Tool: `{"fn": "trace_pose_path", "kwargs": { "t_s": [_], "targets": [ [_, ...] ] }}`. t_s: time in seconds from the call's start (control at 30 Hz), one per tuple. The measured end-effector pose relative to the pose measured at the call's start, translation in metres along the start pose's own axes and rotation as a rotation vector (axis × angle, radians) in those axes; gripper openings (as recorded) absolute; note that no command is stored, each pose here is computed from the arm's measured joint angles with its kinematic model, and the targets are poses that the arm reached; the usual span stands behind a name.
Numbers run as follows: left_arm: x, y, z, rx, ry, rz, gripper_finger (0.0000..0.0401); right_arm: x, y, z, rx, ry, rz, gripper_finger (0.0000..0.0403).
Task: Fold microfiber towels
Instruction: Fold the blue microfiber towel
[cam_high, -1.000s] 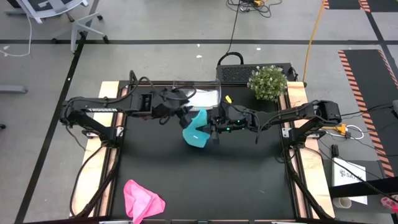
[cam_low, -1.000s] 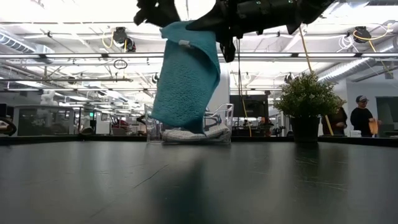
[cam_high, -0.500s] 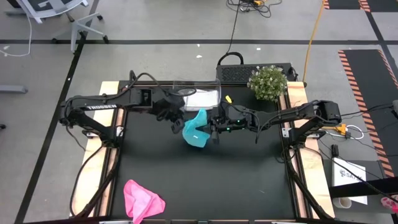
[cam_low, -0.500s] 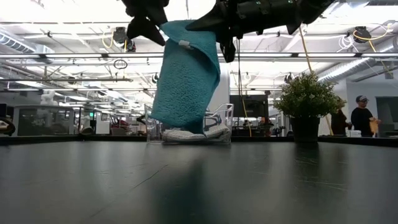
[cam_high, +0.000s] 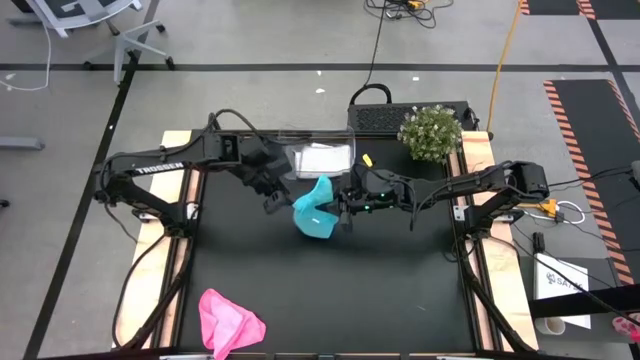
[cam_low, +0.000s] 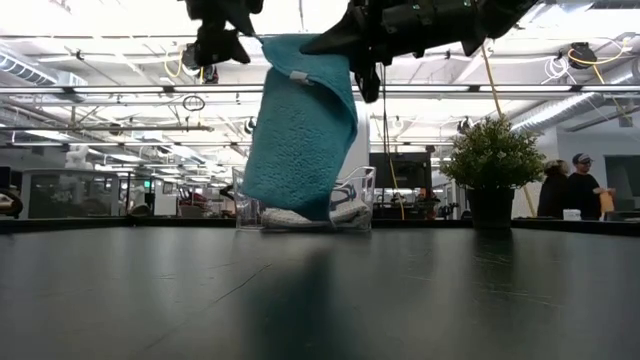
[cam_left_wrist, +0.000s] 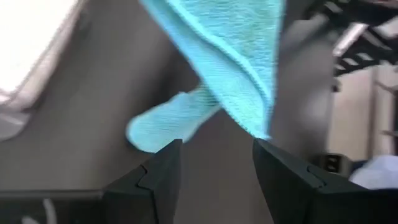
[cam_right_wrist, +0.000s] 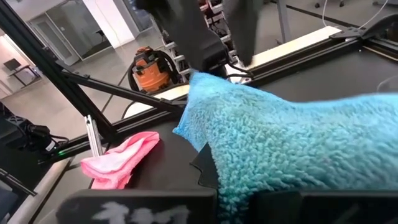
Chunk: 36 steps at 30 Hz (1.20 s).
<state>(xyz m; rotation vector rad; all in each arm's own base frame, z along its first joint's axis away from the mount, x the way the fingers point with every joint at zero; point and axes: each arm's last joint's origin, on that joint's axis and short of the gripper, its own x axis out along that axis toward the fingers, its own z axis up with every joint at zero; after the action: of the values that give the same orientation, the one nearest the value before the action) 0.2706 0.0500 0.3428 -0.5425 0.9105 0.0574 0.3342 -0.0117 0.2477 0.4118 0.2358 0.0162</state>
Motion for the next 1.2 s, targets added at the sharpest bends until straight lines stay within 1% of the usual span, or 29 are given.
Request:
{"fn": "trace_pose_path", "kwargs": {
  "t_s": [0.13, 0.3, 0.4, 0.63, 0.77, 0.9, 1.07, 1.2],
  "targets": [
    [-0.008, 0.003, 0.001, -0.018, -0.013, -0.049, 0.0198, 0.000, 0.000, 0.000, 0.000, 0.005, -0.002, 0.0000],
    [-0.007, 0.004, 0.002, -0.034, -0.013, -0.048, 0.0198, 0.000, 0.000, 0.000, -0.015, 0.002, -0.001, 0.0000],
    [-0.002, 0.003, 0.007, -0.026, -0.044, -0.061, 0.0198, 0.000, 0.000, 0.000, -0.018, 0.002, -0.001, 0.0000],
    [0.000, 0.004, 0.006, -0.041, -0.029, -0.055, 0.0200, 0.000, 0.000, 0.001, -0.027, -0.008, 0.003, 0.0000],
    [0.002, 0.005, 0.005, -0.052, -0.024, -0.055, 0.0213, 0.000, 0.000, 0.001, -0.047, -0.013, 0.005, 0.0000],
    [0.012, 0.010, 0.000, -0.081, -0.008, -0.048, 0.0232, 0.000, 0.001, 0.001, -0.046, -0.013, 0.005, 0.0000],
    [0.020, 0.012, 0.001, -0.077, -0.056, -0.072, 0.0250, 0.000, 0.001, 0.001, -0.045, -0.013, 0.005, 0.0000],
    [0.020, 0.011, 0.005, -0.057, -0.102, -0.090, 0.0251, 0.000, 0.000, 0.001, -0.044, -0.013, 0.004, 0.0000]
  ]
}}
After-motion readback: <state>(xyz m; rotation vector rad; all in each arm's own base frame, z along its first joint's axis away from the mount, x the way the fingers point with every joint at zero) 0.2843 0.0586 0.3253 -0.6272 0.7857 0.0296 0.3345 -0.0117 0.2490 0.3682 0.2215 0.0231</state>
